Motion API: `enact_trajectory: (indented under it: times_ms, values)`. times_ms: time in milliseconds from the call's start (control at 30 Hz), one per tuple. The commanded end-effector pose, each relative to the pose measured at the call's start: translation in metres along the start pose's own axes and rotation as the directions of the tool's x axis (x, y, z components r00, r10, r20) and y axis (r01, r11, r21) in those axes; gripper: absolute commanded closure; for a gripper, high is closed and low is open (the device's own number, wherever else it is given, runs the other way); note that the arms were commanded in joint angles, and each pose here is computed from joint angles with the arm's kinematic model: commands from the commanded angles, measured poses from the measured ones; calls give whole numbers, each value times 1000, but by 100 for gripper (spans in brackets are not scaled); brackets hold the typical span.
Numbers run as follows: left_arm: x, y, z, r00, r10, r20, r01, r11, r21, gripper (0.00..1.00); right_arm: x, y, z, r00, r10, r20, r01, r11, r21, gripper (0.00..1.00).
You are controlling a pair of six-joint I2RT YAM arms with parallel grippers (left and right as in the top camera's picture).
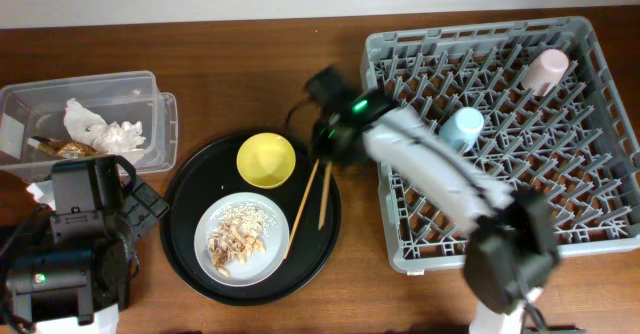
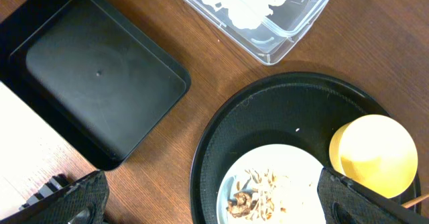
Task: Sort waste into correct bins and load items into the dishwasher rack
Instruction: 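Grasp one chopstick and insert it upright into the rack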
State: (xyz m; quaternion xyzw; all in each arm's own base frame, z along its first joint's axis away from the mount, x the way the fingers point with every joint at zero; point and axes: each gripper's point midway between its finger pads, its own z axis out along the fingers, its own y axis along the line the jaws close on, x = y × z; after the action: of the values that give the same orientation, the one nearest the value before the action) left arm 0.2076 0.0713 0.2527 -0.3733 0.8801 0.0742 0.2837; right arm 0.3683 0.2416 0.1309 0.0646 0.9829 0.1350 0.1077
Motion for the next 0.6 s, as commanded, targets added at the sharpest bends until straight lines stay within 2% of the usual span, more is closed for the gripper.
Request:
enact_trajectory:
  times_ms: [0, 100, 167, 367, 400, 433, 467, 533, 567]
  values:
    - [-4, 1, -2, 1000, -18, 13, 18, 1000, -3, 1, -61, -47, -55, 979, -135, 151, 133, 991, 23, 96]
    - [-4, 1, -2, 1000, -18, 13, 18, 1000, -3, 1, -85, -100, -57, 966, -210, 153, 199, 976, 89, 96]
    - [-4, 1, -2, 1000, -18, 13, 18, 1000, -3, 1, -94, -125, -57, 964, -222, 145, 207, 972, 111, 92]
    - [-4, 1, -2, 1000, -18, 13, 18, 1000, -3, 1, -101, -158, -33, 960, -268, 84, 253, 955, 152, 89]
    - [-4, 1, -2, 1000, -18, 13, 18, 1000, -3, 1, -101, -161, -28, 961, -266, 73, 252, 955, 159, 86]
    - [-4, 1, -2, 1000, -18, 13, 18, 1000, -3, 1, -101, -162, -23, 962, -264, 66, 251, 955, 159, 79]
    - [-4, 1, -2, 1000, -18, 13, 18, 1000, -3, 1, -101, -163, -18, 964, -262, 53, 251, 955, 159, 67]
    - [-4, 1, -2, 1000, -18, 13, 18, 1000, -3, 1, -99, -164, -15, 965, -260, 43, 250, 955, 159, 36]
    - [-4, 1, -2, 1000, -18, 13, 18, 1000, -3, 1, -98, -164, -15, 965, -259, 38, 250, 955, 159, 28]
